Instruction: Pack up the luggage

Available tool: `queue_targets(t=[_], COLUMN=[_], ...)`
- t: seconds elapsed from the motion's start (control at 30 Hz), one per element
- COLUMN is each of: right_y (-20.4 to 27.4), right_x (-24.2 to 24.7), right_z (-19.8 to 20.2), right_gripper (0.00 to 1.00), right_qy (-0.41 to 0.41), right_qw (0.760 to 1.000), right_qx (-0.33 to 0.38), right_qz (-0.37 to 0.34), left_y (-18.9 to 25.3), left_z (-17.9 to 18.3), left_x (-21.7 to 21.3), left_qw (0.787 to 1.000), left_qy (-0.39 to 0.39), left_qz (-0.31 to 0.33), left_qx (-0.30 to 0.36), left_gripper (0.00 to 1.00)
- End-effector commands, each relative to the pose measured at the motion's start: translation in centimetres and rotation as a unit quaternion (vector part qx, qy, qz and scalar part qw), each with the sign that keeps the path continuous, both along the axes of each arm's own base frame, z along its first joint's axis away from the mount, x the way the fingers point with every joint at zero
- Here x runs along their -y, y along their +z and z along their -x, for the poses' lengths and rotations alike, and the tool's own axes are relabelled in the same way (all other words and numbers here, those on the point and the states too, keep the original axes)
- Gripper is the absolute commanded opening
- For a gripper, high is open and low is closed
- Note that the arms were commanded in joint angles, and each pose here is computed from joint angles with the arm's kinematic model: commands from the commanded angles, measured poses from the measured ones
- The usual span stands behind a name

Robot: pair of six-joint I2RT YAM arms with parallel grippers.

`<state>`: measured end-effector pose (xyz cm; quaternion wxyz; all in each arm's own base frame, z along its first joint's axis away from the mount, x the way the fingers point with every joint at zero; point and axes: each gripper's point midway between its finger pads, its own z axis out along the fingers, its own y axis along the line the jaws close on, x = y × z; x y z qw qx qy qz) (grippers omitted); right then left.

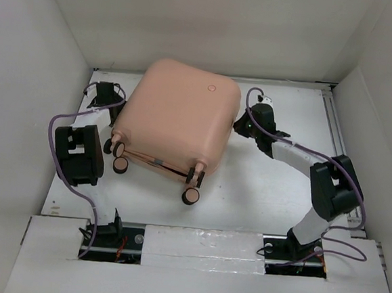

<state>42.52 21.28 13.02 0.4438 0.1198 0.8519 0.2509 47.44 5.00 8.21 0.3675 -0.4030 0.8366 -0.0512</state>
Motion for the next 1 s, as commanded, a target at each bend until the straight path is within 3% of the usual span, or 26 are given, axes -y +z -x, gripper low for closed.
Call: queue_targets(t=[0.0,0.03,0.1,0.17,0.23,0.27,0.33,0.37,0.47,0.53,0.6,0.63,0.67,0.7,0.73,0.77,0.8,0.87,0.9,0.93,0.97], right_y=[2.6,4.6,3.5,6.8,5.3,9.0,8.9,12.1,14.8,18.9,19.4,19.5,23.2,23.6,20.7,23.6,23.6,19.7,22.4,22.1,17.5], right_x=[-3.3,-4.8,-6.4,-8.6,-10.8,-11.8,-12.9,-13.1,-12.2,-10.7,-7.9,-6.7,-5.4,-3.7,-3.0,-2.5,-1.6,-0.6,0.1,0.9,1.8], right_z=[-2.3,-3.5,-4.9,-7.1,-7.9,-9.4,-10.1,-10.6,-11.1,-11.4,-11.1,-10.8,-9.3,-8.9,-7.8,-5.4,-4.5,-2.1,0.0,0.8,2.2], right_gripper=[0.0,0.0,0.0,0.0,0.0,0.0,0.0,0.0,0.02,0.12,0.22,0.33,0.37,0.4,0.43,0.49,0.51,0.51,0.44,0.29,0.12], right_qy=[0.04,0.054,0.074,0.106,0.136,0.146,0.166,0.18,0.198,0.197,0.182,0.171,0.163,0.15,0.155,0.161,0.16,0.14,0.122,0.076,0.049], right_qw=[0.998,0.996,0.995,0.99,0.988,0.984,0.981,0.975,0.969,0.965,0.971,0.973,0.967,0.967,0.971,0.964,0.964,0.974,0.968,0.971,0.981], right_qx=[0.04,0.059,0.046,0.073,0.042,0.073,0.063,0.092,0.119,0.155,0.147,0.15,0.194,0.203,0.177,0.208,0.212,0.179,0.215,0.221,0.184], right_qz=[-0.022,-0.035,-0.04,-0.06,-0.062,-0.077,-0.078,-0.093,-0.092,-0.075,-0.048,-0.035,-0.034,-0.033,-0.031,-0.038,-0.034,-0.026,-0.042,-0.046,-0.046], left_y=[-0.2,0.9,-0.8,0.2,-2.1,-1.0,-2.7,-1.4,-1.0,2.3,6.6,7.9,10.7,12.6,13.8,15.2,16.2,17.6,18.6,18.0,18.4], left_z=[2.0,2.7,5.1,6.6,10.0,11.1,14.3,15.5,18.5,19.6,19.4,19.6,19.2,19.4,19.4,19.3,19.0,17.8,17.1,15.7,14.9], left_x=[5.2,7.0,9.0,10.9,11.7,12.9,13.8,14.9,15.8,15.7,13.3,12.4,11.8,10.6,10.1,9.6,9.4,9.3,9.8,10.4,10.7], left_qw=[0.996,0.993,0.991,0.987,0.987,0.983,0.983,0.979,0.979,0.978,0.976,0.975,0.968,0.963,0.959,0.953,0.948,0.939,0.936,0.941,0.94], left_qy=[-0.039,-0.053,-0.051,-0.066,-0.063,-0.083,-0.091,-0.113,-0.118,-0.119,-0.087,-0.075,-0.064,-0.041,-0.029,-0.022,-0.014,0.001,-0.008,-0.016,-0.016], left_qz=[0.076,0.087,0.11,0.123,0.137,0.141,0.149,0.152,0.141,0.126,0.086,0.071,0.061,0.047,0.044,0.036,0.037,0.038,0.04,0.041,0.042], left_qx=[0.031,0.054,0.059,0.086,0.065,0.082,0.063,0.08,0.083,0.117,0.183,0.198,0.234,0.262,0.278,0.299,0.316,0.341,0.35,0.335,0.337], left_gripper=[0.59,0.57,0.57,0.57,0.57,0.57,0.57,0.57,0.57,0.59,0.6,0.61,0.64,0.64,0.64,0.65,0.69,0.73,0.74,0.74,0.74])
